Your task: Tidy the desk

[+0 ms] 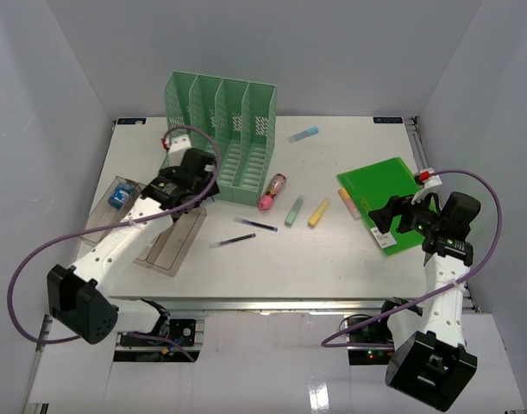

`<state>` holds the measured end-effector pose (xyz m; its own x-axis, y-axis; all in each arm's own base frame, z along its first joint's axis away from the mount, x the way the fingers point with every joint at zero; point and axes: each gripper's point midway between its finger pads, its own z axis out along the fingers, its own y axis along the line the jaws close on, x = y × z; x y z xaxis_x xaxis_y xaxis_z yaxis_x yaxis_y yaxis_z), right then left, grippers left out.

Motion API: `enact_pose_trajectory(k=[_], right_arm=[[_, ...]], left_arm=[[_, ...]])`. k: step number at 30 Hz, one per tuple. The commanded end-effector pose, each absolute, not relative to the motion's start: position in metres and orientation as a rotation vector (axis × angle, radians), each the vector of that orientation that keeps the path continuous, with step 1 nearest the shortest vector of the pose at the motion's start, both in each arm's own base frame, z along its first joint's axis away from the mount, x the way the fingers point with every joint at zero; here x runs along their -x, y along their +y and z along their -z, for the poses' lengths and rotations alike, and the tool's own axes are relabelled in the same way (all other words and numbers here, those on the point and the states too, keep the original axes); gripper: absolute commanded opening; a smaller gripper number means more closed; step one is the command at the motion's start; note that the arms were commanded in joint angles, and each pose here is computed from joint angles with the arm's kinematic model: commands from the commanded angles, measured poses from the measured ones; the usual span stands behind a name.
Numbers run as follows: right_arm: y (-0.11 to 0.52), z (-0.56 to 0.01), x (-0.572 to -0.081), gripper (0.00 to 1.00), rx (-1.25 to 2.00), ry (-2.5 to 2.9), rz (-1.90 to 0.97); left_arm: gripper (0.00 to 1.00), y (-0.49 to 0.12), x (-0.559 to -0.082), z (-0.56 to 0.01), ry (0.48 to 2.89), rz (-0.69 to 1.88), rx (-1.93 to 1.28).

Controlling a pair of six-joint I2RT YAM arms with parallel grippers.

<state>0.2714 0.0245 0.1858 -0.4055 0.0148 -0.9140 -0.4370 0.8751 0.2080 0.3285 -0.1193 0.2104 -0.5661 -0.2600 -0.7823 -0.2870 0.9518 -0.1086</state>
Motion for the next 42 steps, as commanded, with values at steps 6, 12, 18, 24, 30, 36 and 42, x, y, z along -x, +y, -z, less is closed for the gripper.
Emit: enact_pose_trajectory(k=[6,12,18,24,30,36,42], right_arm=[[0.025,-0.185,-0.273,0.9,0.316,1.931,-0.52],[0.023,-0.181,-0.275,0.9,0.31,1.945,-0.525],[0.024,-0.177,-0.275,0.9,0.307,1.957,-0.535],[0.022,-0.175,-0.276,0.9,0.302,1.964,-0.535],[0.021,-0.174,-0.276,0.9,0.297,1.966,-0.536],[0.021,-0.175,-0.275,0.9,0.299,1.962,-0.537],[0.024,-0.179,-0.273,0.9,0.311,1.945,-0.544]], left_arm=[[0.0,0.071,-0.345,-0.23,2.027,-0.388,0.695],[0.0,0.159,-0.34,-0.236,1.856,-0.597,0.954],[0.0,0.191,-0.355,-0.212,1.851,-0.543,1.093],[0.0,0.197,-0.364,-0.161,1.968,-0.517,1.159],[0.04,0.194,-0.363,-0.144,1.994,-0.487,1.173],[0.53,0.195,-0.361,-0.139,1.997,-0.496,1.19],[0.98,0.182,-0.36,-0.139,2.01,-0.409,1.165]])
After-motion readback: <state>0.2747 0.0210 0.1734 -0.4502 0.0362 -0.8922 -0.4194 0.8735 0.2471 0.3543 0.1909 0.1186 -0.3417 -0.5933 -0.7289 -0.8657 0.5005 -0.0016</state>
